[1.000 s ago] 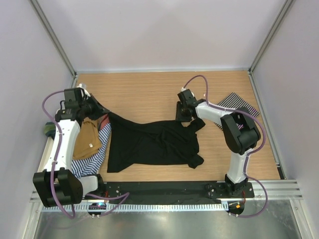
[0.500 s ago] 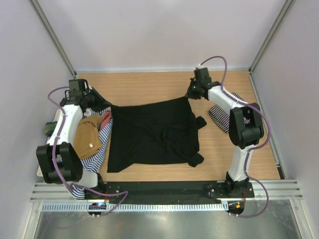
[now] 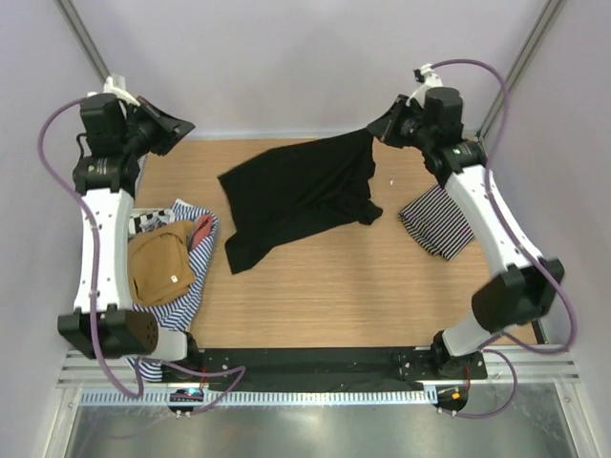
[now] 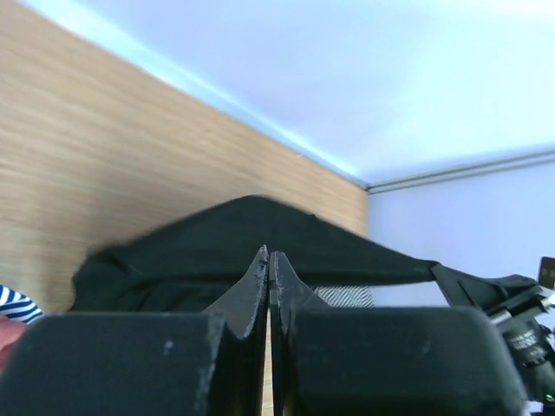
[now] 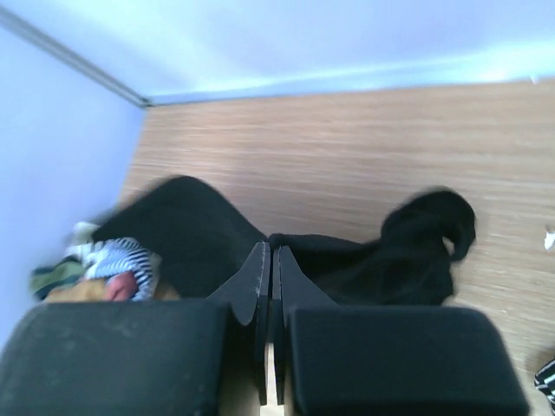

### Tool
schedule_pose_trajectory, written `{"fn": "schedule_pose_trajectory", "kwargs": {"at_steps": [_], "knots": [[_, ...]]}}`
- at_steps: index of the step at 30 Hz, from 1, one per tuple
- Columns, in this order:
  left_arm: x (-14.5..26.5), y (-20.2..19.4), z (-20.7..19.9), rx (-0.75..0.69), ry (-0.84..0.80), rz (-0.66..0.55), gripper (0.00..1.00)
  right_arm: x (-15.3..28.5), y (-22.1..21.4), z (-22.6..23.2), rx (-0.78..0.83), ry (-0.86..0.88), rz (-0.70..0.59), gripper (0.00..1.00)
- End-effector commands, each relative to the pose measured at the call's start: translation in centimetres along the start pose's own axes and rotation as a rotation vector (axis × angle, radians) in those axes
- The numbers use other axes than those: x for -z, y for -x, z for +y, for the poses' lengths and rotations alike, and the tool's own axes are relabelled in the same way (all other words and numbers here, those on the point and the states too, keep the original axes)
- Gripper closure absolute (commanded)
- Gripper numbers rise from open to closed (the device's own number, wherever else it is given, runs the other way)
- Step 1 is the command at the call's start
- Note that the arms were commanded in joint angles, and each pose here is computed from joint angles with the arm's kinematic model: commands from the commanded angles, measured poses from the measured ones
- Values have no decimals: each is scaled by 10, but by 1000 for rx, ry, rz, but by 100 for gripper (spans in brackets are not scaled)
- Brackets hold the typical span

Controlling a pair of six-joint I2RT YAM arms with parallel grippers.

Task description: Fold and stack the tank tops

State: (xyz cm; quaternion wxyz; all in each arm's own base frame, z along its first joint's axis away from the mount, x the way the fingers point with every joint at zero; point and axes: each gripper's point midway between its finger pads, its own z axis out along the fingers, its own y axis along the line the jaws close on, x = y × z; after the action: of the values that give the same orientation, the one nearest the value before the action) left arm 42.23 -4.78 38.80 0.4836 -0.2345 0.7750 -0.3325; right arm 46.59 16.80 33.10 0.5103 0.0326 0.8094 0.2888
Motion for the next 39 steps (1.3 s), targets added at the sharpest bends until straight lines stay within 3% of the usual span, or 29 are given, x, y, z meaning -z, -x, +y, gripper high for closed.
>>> {"fn": "schedule_pose_trajectory", "kwargs": {"at_steps": [1,5,7,9,10,12,13,15,18,21,26,28,31,35,39], "knots": [[66,5,-55,-115,-144,-94,100,79,50,60,103,182,-187,99],[144,-4,-83,-208,-236,-244,100,153,56,93,169,296,-311,99],[150,-19,-81,-194,-264,-217,100,177,54,90,138,259,-346,99],[137,-39,-69,-161,-264,-129,98,178,41,80,116,204,-278,99],[131,-48,-64,-148,-261,-96,83,175,36,73,105,174,-260,99],[108,-71,-46,-149,-228,-29,65,163,18,58,92,133,-203,99],[101,-75,-40,-159,-210,-25,44,160,13,57,95,138,-187,99],[87,-101,-46,-204,-255,29,19,154,3,54,89,144,-151,99],[76,-108,-55,-227,-330,35,1,147,0,79,91,275,-67,99],[66,-98,-55,-205,-346,-41,0,143,5,115,97,400,-11,99],[50,-100,-55,-182,-368,-17,0,151,21,201,223,515,34,99],[49,-101,-55,-176,-370,-12,0,167,37,248,254,641,11,99],[57,-96,-55,-199,-369,-49,0,196,45,274,271,764,20,99],[84,-90,-66,-275,-407,-110,0,225,50,250,309,680,-75,99],[92,-92,-64,-308,-397,-111,0,199,20,181,247,475,-45,99]]}}
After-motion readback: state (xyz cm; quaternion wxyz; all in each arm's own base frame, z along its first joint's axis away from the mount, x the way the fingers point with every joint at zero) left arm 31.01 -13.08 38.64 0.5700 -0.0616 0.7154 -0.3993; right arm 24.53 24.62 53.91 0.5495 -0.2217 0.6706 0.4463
